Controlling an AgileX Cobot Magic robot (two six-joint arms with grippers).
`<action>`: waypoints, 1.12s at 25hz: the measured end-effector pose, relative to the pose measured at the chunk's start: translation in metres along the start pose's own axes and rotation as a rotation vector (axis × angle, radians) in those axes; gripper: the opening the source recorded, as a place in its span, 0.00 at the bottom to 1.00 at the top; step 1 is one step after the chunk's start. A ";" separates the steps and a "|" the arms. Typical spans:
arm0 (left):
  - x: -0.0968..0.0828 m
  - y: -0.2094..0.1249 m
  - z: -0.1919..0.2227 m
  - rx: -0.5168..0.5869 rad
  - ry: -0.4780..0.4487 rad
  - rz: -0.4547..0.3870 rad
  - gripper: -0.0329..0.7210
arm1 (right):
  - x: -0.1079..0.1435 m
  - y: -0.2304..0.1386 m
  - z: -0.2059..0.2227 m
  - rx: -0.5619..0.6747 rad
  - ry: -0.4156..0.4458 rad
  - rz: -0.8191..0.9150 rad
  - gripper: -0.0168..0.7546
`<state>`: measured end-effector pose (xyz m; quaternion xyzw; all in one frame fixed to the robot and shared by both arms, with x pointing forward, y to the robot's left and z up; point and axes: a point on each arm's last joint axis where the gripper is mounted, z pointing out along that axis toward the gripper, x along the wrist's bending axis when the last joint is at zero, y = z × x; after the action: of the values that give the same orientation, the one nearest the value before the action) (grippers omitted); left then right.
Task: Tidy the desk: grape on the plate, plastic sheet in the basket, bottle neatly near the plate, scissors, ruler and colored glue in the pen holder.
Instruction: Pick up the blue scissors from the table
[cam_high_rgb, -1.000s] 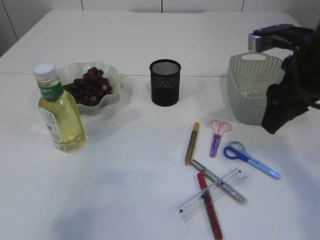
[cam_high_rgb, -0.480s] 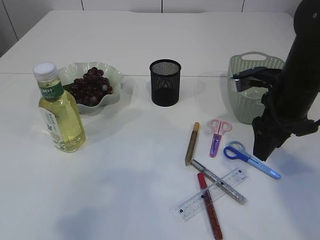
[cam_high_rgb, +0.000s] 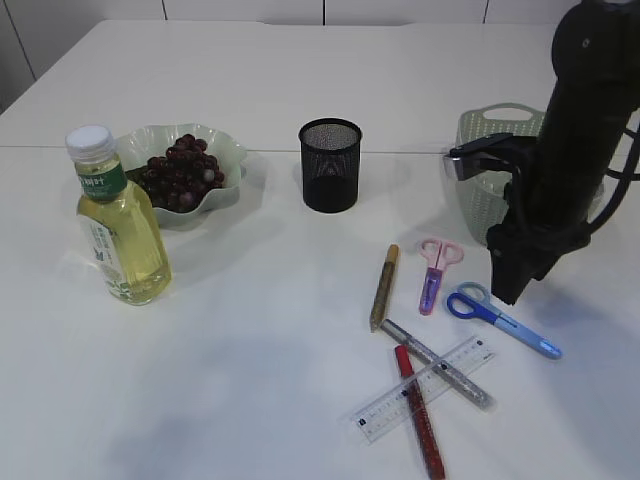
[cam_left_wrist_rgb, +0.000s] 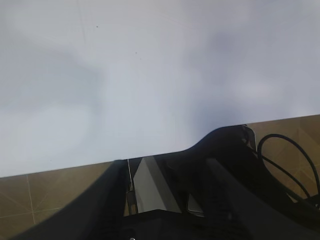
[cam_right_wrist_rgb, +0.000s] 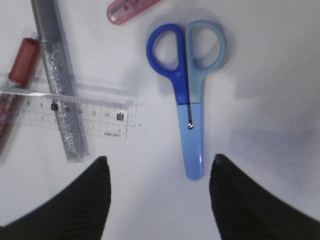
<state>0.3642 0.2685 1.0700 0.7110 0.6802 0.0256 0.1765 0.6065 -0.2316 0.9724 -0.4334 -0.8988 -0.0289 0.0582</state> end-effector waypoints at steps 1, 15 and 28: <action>0.000 0.000 0.000 0.000 0.000 0.000 0.52 | -0.002 0.002 0.000 -0.002 -0.004 -0.001 0.66; 0.000 0.000 0.000 0.000 -0.001 0.000 0.52 | -0.015 0.013 0.036 0.073 0.014 0.001 0.66; 0.000 0.000 0.000 0.000 -0.002 -0.001 0.52 | -0.021 0.021 0.044 0.018 -0.042 -0.009 0.66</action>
<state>0.3642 0.2683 1.0700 0.7108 0.6803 0.0248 0.1772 0.6325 -0.2308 0.9258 -0.4294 -0.9020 -0.0121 0.0429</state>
